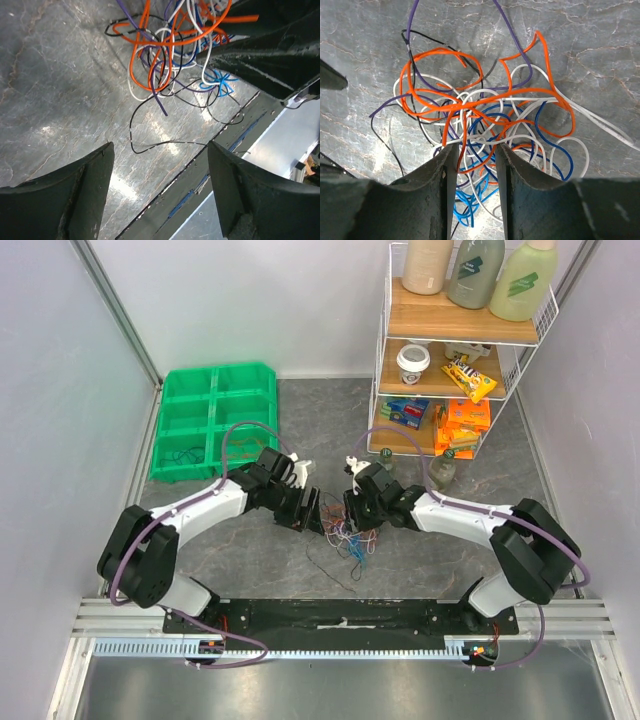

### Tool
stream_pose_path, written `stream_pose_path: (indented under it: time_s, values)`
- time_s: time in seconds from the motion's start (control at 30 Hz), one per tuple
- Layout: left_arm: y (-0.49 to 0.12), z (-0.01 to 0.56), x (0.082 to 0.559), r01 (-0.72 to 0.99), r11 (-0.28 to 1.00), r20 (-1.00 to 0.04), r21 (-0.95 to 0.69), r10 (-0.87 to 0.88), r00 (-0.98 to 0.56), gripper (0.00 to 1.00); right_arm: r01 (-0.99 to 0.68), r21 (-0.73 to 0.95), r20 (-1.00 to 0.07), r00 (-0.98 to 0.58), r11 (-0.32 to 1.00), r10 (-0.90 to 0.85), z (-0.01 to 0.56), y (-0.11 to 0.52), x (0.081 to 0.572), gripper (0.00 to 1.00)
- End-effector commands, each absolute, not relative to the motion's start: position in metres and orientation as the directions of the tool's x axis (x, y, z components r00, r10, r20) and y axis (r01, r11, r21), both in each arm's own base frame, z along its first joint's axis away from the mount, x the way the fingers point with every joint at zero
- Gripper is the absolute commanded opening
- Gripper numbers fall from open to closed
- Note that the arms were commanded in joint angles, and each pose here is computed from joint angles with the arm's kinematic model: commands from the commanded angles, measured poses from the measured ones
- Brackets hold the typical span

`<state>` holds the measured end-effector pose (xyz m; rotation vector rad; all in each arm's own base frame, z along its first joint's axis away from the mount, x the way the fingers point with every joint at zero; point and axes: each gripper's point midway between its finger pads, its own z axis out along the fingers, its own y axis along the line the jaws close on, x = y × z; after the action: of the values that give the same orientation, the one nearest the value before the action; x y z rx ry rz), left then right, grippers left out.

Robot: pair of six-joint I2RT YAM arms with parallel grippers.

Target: Untangle the cables

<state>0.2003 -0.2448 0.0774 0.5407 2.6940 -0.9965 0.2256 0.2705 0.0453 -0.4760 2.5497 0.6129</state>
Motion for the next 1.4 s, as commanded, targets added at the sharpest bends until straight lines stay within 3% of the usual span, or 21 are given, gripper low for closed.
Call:
stream_pose_path:
  time_s: [0.0,0.07,0.17,0.3,0.4,0.47,0.5,0.63,0.9,1.07,1.17,1.37]
  values:
    - [-0.244,0.062,0.191,0.475,0.713,-0.327,-0.516,0.349,-0.878,0.81,-0.401,0.317,-0.538,-0.823,0.859,-0.185,0.054,0.277,0.244,0.43]
    - [-0.240,0.044,0.189,0.460,0.760,-0.294,-0.459,0.359,-0.886,0.79,-0.399,0.313,-0.540,-0.821,0.862,-0.184,0.055,0.276,0.245,0.43]
    - [-0.238,0.025,0.187,0.435,0.810,-0.236,-0.394,0.368,-0.899,0.68,-0.371,0.309,-0.526,-0.834,0.876,-0.167,0.054,0.274,0.244,0.43]
    - [-0.238,0.006,0.186,0.465,0.834,-0.243,-0.297,0.405,-0.881,0.58,-0.305,0.307,-0.505,-0.855,0.902,-0.118,0.046,0.265,0.240,0.43]
    - [-0.237,-0.001,0.192,0.446,0.860,-0.235,-0.248,0.394,-0.889,0.37,-0.284,0.295,-0.506,-0.856,0.912,-0.103,0.046,0.260,0.240,0.43]
    - [-0.233,-0.003,0.197,0.431,0.877,-0.231,-0.210,0.384,-0.894,0.05,-0.290,0.285,-0.509,-0.853,0.913,-0.112,0.048,0.259,0.241,0.43]
    - [-0.226,-0.003,0.196,0.417,0.891,-0.208,-0.180,0.380,-0.901,0.02,-0.300,0.273,-0.510,-0.851,0.914,-0.127,0.049,0.258,0.242,0.43]
    - [-0.216,0.030,0.207,0.395,0.909,-0.309,-0.130,0.341,-0.888,0.02,-0.366,0.180,-0.513,-0.827,0.913,-0.231,0.049,0.249,0.244,0.43]
    - [-0.204,0.145,0.213,0.298,0.927,-0.575,-0.227,0.119,-0.809,0.01,-0.354,0.066,-0.507,-0.817,0.933,-0.274,0.034,0.224,0.245,0.44]
    - [-0.185,0.242,0.220,0.286,0.913,-0.770,-0.291,-0.046,-0.637,0.02,-0.284,0.020,-0.489,-0.839,0.959,-0.238,0.019,0.209,0.243,0.43]
    - [-0.177,0.288,0.228,0.346,0.904,-0.869,-0.252,-0.054,-0.492,0.02,-0.229,-0.048,-0.500,-0.837,0.972,-0.221,0.014,0.194,0.246,0.43]
    - [-0.160,0.355,0.252,0.318,0.938,-0.956,-0.136,-0.040,-0.290,0.02,-0.138,-0.164,-0.475,-0.856,0.977,-0.201,0.011,0.171,0.248,0.43]
